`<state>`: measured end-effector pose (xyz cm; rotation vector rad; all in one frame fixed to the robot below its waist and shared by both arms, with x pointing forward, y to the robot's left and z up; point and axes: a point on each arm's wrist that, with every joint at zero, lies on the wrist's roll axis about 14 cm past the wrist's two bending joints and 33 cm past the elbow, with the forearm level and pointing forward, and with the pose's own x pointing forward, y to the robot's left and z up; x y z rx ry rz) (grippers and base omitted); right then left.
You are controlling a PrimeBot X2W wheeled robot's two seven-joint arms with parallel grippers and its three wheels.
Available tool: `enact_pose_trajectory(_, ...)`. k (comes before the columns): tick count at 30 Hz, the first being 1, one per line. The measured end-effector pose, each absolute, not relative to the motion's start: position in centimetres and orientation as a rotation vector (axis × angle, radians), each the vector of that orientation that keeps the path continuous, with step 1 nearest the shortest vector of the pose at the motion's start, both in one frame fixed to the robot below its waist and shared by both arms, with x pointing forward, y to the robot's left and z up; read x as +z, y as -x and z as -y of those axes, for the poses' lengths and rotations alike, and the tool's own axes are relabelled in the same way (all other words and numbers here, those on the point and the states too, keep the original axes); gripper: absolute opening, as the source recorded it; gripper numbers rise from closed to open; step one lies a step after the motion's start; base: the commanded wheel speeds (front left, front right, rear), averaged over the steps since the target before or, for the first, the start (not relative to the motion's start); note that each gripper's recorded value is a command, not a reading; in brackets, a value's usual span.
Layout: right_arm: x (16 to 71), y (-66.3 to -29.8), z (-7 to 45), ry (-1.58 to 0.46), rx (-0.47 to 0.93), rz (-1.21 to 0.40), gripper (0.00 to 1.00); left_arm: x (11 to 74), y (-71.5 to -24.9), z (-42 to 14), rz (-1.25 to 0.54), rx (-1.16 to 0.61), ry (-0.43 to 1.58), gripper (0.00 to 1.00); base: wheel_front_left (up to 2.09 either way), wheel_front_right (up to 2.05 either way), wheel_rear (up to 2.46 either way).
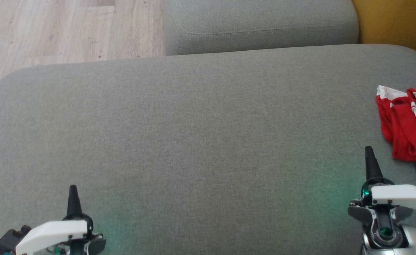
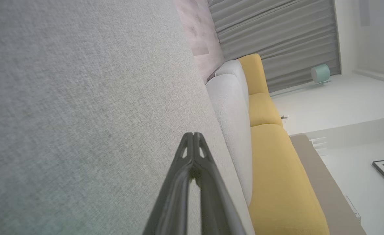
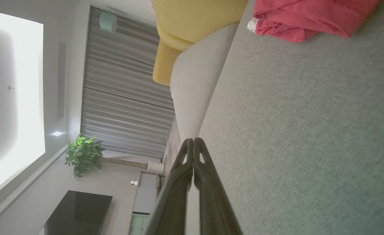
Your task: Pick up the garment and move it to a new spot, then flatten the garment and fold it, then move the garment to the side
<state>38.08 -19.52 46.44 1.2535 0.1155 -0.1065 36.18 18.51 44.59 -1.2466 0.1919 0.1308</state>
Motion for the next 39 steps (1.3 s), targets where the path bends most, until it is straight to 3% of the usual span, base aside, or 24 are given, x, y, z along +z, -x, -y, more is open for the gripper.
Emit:
enact_pose_trajectory(29, 48.4, -38.1, 20.7, -1.568, -0.078, -0.035, 0.0, 47.5, -37.4, -18.7, -0.104, 0.056, 1.563, 0.0, 0.0, 0.0, 0.0)
enact_pose_trajectory(39, 48.5, -38.1, 20.7, -1.575, -0.076, -0.032, 0.0, 47.5, -37.4, -18.7, -0.103, 0.053, 1.57, 0.0, 0.0, 0.0, 0.0)
